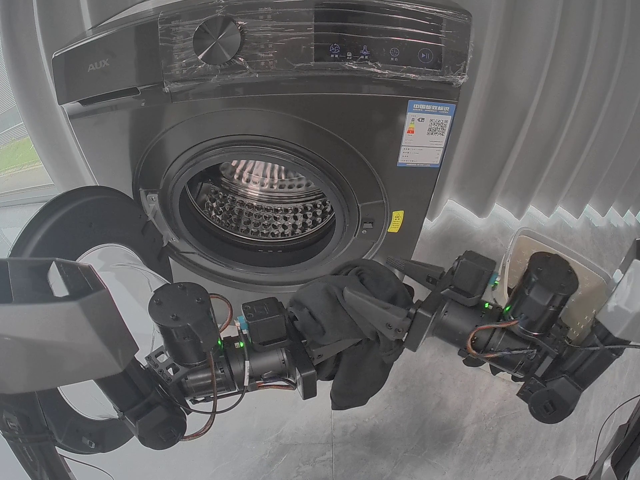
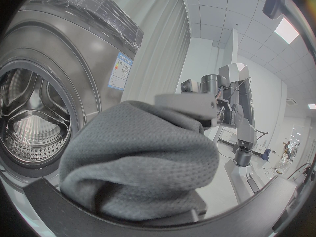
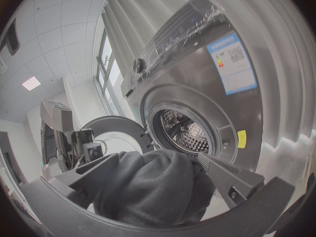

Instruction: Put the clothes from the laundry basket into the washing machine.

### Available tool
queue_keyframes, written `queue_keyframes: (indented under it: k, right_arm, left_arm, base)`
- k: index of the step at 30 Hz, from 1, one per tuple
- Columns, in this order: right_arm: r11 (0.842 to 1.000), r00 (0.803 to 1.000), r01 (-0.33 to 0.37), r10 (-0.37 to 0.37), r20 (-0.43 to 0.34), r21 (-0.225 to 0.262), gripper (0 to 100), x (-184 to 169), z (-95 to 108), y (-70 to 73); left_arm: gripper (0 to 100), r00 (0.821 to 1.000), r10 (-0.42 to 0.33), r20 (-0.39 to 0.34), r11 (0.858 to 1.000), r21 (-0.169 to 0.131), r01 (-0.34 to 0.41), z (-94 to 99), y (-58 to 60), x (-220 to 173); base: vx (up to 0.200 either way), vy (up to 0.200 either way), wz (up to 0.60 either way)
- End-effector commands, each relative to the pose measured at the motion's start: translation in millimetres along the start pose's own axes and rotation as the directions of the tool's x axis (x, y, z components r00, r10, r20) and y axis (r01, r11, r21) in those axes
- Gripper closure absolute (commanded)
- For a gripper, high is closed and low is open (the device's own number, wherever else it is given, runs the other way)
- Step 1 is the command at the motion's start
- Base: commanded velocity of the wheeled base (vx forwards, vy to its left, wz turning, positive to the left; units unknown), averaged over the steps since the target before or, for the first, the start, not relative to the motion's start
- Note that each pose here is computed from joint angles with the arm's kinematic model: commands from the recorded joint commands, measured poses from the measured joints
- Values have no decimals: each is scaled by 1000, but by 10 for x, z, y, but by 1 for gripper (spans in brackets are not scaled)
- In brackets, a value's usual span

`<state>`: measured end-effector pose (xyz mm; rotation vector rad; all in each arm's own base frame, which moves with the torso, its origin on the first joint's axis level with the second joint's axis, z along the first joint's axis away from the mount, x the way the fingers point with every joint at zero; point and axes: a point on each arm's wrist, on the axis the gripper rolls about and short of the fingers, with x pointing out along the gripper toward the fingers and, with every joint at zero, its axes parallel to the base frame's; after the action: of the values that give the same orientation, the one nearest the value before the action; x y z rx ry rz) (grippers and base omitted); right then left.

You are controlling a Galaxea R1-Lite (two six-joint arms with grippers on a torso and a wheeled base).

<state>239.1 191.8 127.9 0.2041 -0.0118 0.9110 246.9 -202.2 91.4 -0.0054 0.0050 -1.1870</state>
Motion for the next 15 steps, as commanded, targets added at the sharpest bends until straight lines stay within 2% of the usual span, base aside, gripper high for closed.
queue_keyframes:
  k: [1,8,15]
  right_arm:
    - [1000,997,15,-14,-75,15,0,178,-312,-108]
    - [999,995,31,-29,-93,19,0,216,-405,-174]
    - [999,997,36,-35,-66,13,0,196,-331,-191]
  left_arm:
    - [100,1000,-16,-15,1000,-9,15,-36,-55,4]
    - [100,1000,-16,4,1000,2,16,34,-67,-17]
    - [100,1000,-3,13,1000,8,3,60,-34,-27]
  base:
    - [0,0,0]
    - [0,0,0]
    - [0,0,0]
